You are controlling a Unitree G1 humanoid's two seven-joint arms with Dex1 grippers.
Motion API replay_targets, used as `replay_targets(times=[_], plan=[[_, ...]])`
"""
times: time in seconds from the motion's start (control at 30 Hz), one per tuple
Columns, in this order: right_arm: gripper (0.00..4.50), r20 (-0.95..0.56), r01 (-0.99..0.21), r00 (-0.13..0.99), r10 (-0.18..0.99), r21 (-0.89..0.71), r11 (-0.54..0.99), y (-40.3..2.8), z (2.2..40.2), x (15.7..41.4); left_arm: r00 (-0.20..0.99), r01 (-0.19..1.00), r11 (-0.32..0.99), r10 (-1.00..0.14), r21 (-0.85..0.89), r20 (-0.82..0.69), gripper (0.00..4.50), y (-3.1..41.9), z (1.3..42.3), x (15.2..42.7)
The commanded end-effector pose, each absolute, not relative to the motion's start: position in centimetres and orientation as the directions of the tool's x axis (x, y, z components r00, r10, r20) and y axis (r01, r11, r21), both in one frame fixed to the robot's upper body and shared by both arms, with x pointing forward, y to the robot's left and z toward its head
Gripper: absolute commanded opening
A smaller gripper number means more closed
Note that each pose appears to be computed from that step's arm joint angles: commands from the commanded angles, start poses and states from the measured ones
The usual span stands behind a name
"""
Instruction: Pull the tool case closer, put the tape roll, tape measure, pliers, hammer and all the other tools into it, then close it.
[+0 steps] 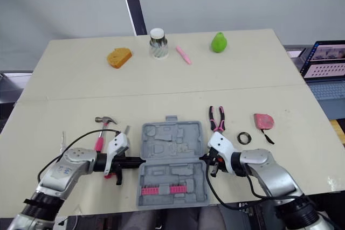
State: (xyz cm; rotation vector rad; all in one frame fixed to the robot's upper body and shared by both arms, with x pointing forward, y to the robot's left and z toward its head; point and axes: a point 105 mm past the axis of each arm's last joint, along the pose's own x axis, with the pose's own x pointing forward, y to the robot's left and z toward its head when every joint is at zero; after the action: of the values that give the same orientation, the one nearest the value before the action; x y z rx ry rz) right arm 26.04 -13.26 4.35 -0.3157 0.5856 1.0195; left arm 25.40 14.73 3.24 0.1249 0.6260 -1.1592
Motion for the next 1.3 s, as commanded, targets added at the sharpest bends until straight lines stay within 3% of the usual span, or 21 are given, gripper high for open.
replay_targets(times=[0.03,1.3], plan=[[0.03,-0.571,-0.895,0.337,0.748,0.054,0.443,-12.1,4.7,25.0,0.211,0.898,0.368,-0.842,-0.241,-0.496,0.0,13.7,3.5,24.5],[0.03,-0.59,-0.896,0.284,0.756,0.117,0.428,-12.2,4.2,22.9,0.214,0.876,0.395,-0.832,-0.277,-0.512,0.0,14.0,3.2,22.5]])
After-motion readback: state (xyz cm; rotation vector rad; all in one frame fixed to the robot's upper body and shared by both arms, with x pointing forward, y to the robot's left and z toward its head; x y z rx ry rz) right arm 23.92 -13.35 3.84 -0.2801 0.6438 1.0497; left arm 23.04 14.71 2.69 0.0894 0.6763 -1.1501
